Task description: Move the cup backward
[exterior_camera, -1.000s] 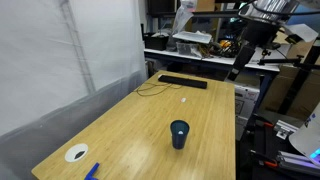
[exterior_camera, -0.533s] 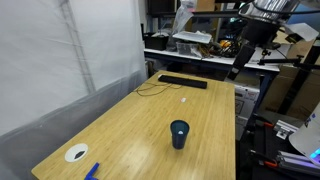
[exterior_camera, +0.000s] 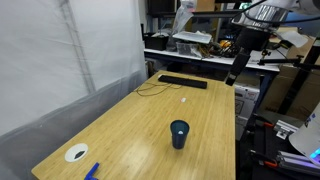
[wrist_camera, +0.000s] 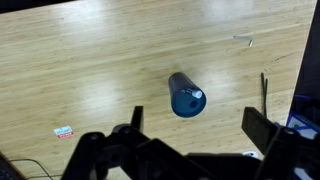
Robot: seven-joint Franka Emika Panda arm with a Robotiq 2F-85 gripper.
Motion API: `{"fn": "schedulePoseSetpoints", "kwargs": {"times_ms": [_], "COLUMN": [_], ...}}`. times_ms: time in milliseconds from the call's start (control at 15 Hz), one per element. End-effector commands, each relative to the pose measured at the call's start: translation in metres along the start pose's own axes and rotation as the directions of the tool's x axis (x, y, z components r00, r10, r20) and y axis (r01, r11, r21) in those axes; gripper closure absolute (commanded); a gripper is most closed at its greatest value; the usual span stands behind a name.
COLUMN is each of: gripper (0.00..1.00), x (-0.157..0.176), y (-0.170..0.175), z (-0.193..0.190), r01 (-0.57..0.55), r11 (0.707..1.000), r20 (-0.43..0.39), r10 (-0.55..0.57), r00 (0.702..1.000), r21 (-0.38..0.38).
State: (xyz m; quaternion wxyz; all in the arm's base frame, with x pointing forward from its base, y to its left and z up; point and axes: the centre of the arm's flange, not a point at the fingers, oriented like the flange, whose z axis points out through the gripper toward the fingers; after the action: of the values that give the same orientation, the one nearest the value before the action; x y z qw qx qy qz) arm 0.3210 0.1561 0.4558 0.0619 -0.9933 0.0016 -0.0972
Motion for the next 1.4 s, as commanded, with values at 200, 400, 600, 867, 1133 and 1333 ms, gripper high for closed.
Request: {"fn": "schedulePoseSetpoints", "kwargs": {"times_ms": [200,400,600,867,1133,1333], "gripper": [0.0,0.0,0.0,0.0,0.0,0.0], "x": [0.058,0.074,0.084,0.098,0.115,0.124], "y": [-0.003,-0.015,-0.033,-0.047,-0.04,-0.033], "z": [0.05,0.079,0.107,0.133,0.15,0.168], "r01": [0.143,0.195,0.204,0.159,0.111,0.111], "r11": [0.988,0.979,0.977,0.986,0.993,0.991], "r20": [0.148,0.187,0.18,0.11,0.042,0.062], "r10": [-0.15,-0.202,-0.213,-0.164,-0.11,-0.107], "r00": [0.978,0.961,0.96,0.98,0.993,0.992], "r21": [0.057,0.056,0.069,0.052,-0.035,-0.075]}}
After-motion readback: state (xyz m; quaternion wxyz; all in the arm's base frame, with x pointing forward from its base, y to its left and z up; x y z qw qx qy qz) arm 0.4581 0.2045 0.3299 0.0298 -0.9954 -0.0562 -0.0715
